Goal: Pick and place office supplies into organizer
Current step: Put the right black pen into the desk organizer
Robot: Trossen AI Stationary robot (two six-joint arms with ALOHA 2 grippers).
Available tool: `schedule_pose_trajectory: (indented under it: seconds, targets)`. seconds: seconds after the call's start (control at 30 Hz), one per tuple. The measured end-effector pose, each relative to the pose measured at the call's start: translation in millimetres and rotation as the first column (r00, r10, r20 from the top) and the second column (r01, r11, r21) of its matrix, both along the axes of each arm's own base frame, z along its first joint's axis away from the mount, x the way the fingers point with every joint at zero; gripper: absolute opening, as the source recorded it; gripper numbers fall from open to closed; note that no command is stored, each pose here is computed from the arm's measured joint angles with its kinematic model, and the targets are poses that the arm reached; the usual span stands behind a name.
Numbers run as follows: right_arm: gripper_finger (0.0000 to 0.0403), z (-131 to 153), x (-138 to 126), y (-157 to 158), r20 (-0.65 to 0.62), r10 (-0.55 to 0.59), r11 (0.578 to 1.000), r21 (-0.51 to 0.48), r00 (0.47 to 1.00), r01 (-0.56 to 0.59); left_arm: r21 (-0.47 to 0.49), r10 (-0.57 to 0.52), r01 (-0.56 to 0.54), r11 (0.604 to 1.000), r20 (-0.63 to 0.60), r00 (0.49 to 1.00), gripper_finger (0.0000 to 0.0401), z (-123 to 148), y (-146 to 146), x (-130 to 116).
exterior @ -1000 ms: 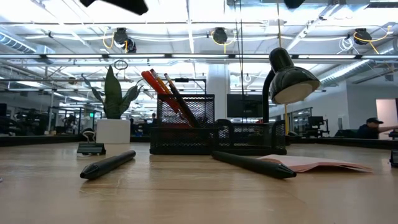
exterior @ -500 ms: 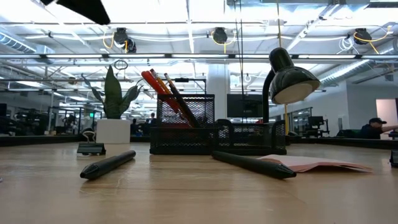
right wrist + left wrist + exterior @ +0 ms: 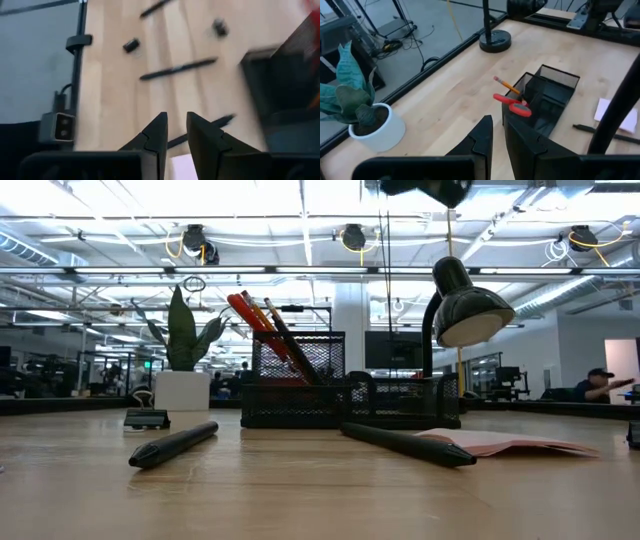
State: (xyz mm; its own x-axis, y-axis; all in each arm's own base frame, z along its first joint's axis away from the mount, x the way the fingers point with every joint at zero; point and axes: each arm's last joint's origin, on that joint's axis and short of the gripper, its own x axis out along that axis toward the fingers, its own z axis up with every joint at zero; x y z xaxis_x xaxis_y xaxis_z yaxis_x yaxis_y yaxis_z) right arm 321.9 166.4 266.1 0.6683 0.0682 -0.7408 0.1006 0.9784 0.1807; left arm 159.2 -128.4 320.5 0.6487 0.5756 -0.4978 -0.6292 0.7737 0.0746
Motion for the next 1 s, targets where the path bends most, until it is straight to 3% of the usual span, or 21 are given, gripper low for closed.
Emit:
schedule_pose_trajectory:
  seconds: [0.13,0.3,0.57,1.0]
  targets:
    - [0.0066,-17.1,8.1,0.3,-0.083,-0.038,0.995,0.087,0.996,0.046,0.006,-0.009,0.009,1.000,-0.006,1.000,0.0053,0.0,-0.9,-1.6]
    - [0.0066,-31.8,13.6,0.9,-0.133,-0.057,0.994,0.089,0.990,0.069,0.010,-0.020,0.020,1.000,-0.012,1.000,0.0053,-0.1,-2.3,-3.5]
    - [0.0066,-33.4,17.3,-4.6,-0.147,-0.078,0.988,0.119,0.986,0.096,-0.011,-0.023,0.023,1.000,-0.033,0.999,0.0053,-0.8,-2.7,-3.8]
    - [0.0066,-29.8,22.5,-3.7,-0.090,-0.025,0.990,0.133,0.996,0.037,-0.012,-0.022,0.022,1.000,-0.034,0.999,0.0053,-0.9,-2.7,-3.8]
